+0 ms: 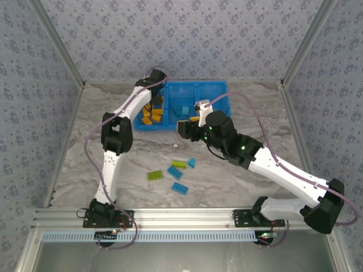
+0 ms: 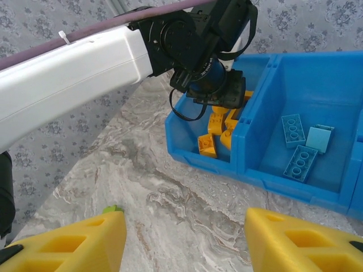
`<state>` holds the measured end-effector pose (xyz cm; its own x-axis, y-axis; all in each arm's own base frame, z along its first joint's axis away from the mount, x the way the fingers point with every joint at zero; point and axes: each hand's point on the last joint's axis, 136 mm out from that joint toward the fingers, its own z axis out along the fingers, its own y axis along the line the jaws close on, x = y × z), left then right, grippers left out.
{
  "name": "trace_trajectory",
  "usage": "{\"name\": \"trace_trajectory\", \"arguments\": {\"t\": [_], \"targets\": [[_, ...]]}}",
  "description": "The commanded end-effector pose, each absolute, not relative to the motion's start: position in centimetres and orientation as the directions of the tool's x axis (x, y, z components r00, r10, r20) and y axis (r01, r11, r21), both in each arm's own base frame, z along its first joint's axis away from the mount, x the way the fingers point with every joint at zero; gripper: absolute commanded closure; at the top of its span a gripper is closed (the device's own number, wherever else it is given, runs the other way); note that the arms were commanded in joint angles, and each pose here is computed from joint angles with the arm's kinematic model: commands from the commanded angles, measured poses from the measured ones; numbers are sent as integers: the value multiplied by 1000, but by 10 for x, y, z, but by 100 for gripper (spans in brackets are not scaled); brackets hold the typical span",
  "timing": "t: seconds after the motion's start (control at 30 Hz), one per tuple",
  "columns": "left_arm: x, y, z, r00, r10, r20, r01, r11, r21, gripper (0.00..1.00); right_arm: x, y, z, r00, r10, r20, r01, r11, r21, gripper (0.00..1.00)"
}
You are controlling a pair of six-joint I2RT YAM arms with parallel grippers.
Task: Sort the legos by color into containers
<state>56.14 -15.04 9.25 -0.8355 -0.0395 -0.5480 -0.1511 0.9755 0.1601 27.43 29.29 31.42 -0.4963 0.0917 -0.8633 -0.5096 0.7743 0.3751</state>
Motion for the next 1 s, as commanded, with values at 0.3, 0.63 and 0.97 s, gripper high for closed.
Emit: {"name": "trace_trajectory", "arguments": {"t": [0.3,0.63,0.97], "targets": [[565,-142,90,-853,-25,-522,-143,972,187,41,273,295,319,-506,121,-854,-508,758,409,39],[559,-154,171,-771,-19,-637,-139,981,139,37,271,281,280,-568,43,-822,-448,821,353,38],[519,-165,286,-625,-113,-772,-137,990,-34,38,238,291,203,-618,-370,-694,-622,770,144,40]]}}
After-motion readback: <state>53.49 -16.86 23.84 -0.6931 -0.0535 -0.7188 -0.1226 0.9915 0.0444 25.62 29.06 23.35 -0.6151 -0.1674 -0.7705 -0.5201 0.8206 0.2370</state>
